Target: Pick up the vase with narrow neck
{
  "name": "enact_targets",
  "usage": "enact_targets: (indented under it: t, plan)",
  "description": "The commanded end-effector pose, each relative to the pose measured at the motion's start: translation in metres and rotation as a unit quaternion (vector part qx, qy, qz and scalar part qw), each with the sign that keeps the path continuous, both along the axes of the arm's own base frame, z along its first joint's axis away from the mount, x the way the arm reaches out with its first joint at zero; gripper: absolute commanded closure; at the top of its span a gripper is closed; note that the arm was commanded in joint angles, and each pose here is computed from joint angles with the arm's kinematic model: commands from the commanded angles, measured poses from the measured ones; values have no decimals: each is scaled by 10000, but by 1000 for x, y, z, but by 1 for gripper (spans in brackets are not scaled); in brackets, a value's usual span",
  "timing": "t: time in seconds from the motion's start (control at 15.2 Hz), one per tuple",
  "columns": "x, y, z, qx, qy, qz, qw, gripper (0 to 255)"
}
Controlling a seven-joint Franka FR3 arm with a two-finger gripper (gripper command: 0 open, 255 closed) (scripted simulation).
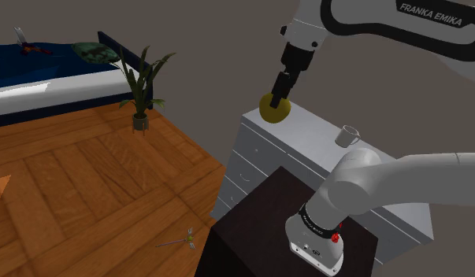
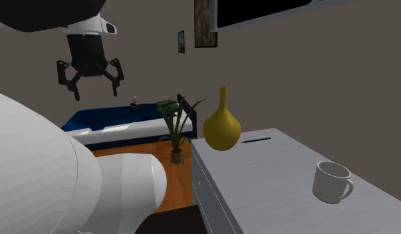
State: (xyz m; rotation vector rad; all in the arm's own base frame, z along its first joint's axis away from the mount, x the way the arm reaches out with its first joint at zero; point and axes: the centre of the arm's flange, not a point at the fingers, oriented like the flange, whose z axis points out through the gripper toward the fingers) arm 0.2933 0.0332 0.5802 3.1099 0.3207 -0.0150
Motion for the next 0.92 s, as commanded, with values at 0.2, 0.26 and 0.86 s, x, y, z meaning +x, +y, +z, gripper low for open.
enact_targets:
  t: [0.2, 0.26, 0.86]
  plan:
    - [17, -36, 0, 4, 6, -17, 10000, 0]
    - [22, -48, 0, 5, 8, -23, 10000, 0]
    - [71, -157, -2, 17, 27, -75, 10000, 0]
